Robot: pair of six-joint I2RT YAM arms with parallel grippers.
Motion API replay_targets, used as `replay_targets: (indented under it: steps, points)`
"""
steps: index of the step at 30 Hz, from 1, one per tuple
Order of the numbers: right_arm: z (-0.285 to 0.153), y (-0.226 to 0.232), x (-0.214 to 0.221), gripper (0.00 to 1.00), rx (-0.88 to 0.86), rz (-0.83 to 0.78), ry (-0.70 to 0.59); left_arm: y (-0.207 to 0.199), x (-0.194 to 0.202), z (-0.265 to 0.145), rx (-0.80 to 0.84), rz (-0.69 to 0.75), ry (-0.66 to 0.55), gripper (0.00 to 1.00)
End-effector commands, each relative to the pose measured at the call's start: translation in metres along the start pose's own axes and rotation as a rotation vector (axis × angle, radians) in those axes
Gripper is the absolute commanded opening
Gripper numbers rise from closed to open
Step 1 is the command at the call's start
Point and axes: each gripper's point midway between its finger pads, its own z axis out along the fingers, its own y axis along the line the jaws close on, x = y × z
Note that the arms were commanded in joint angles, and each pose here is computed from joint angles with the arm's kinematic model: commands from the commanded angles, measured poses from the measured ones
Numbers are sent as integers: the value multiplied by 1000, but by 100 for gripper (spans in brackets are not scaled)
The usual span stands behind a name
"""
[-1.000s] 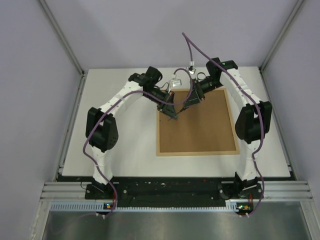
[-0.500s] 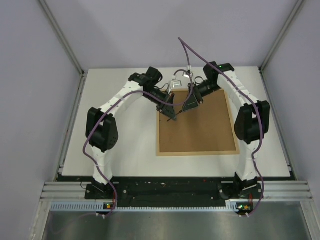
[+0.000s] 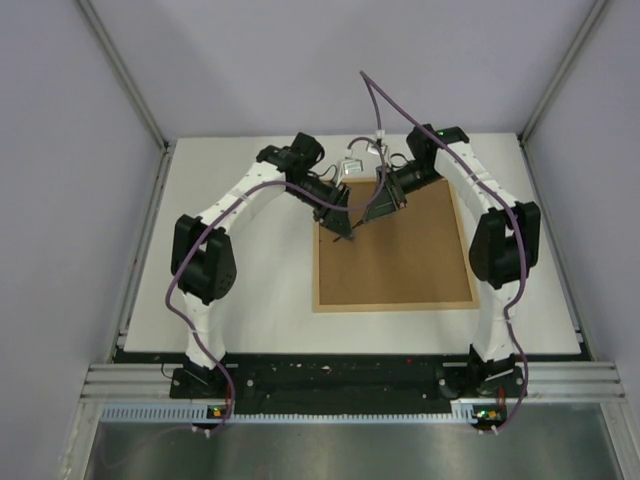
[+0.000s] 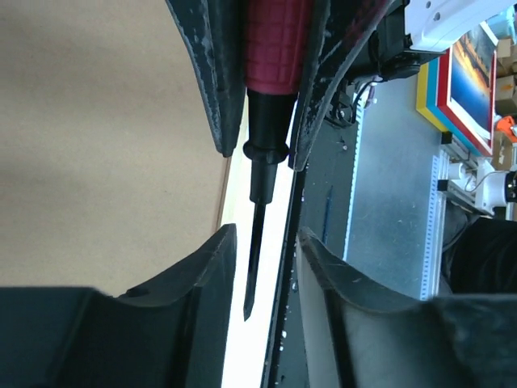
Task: Take the photo out of the frame
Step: Adjust the screwdriver, then release the photo frame item from the photo frame.
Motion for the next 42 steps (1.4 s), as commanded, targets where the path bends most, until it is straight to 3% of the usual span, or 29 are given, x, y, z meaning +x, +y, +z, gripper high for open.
replay_targets:
  steps: [1,4,10,15,20,26,34,42]
  points:
    - [-4,36,10,0,-15,32,33,-7,-16,-17,-14,47,-64,49]
    - [0,24,25,0,41,76,31,9,-14,-41,-72,7,-115,69]
    - [9,-18,31,0,214,44,-86,54,5,-88,-256,-108,-221,98]
    - [20,-55,28,0,286,164,-257,94,33,-104,-385,-245,-277,98]
    - [28,-83,21,0,341,232,-435,125,65,-99,-411,-409,-305,98]
    - [29,-103,16,0,465,125,-533,137,74,-87,-378,-482,-304,98]
    - [46,-135,18,0,476,181,-534,148,74,-71,-319,-527,-290,98]
    - [58,-137,29,0,446,236,-510,151,71,-60,-275,-559,-280,98]
